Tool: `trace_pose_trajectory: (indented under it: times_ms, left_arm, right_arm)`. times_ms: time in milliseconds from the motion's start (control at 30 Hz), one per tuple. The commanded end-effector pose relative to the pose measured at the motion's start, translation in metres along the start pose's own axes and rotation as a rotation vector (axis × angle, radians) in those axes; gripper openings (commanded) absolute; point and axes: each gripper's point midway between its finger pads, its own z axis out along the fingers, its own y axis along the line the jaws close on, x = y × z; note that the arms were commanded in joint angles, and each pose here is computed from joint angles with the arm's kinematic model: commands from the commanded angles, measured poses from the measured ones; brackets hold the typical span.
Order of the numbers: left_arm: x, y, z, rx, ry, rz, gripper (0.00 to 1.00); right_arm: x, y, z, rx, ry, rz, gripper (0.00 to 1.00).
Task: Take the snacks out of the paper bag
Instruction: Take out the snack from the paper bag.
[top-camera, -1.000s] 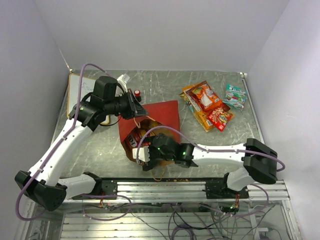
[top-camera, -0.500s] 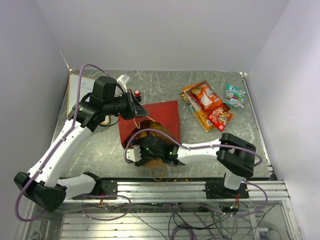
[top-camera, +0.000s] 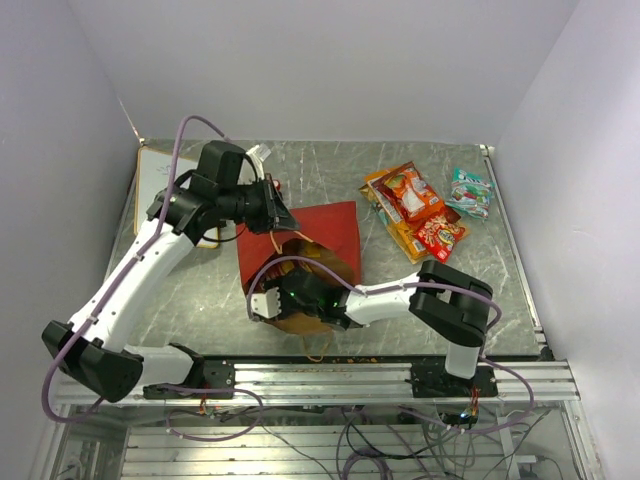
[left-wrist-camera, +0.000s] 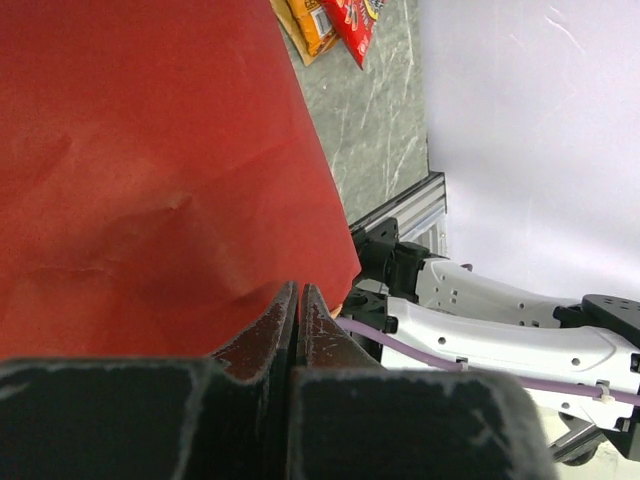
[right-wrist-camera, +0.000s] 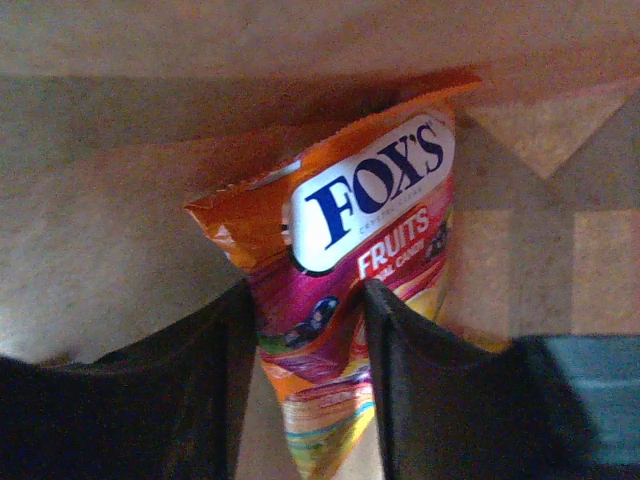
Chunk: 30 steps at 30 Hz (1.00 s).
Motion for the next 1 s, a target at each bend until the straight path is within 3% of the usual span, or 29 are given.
trace_pose_trajectory:
  times_ms: [0,133,233,733,967]
  left_arm:
    - [-0.002,0.002,-0.010,-0.033,0.035,0.066,0.07]
    - [-0.006,0.004,-0.013,-0.050,0.035,0.082,0.07]
    - [-0.005,0.002,-0.014,-0.029,0.028,0.070,0.07]
    - [-0.010,0.003,-0.012,0.040,-0.022,0.060,0.07]
    - [-0.014,-0.005,-0.011,0.089,-0.047,0.041,0.07]
  right_arm:
    - [0.008,-0.013,0.008,0.054,0.009,0.037,0.37]
    - [0.005,-0.013,0.005,0.015,-0.029,0.086,0.19]
    - [-0.002,-0.009,-0.004,-0.038,-0.055,0.107,0.00]
    - [-0.065,0.002,-0.129,-0.277,-0.270,0.294,0.00]
    - [-0.089,-0.035,-0.182,-0.194,-0.345,0.328,0.00]
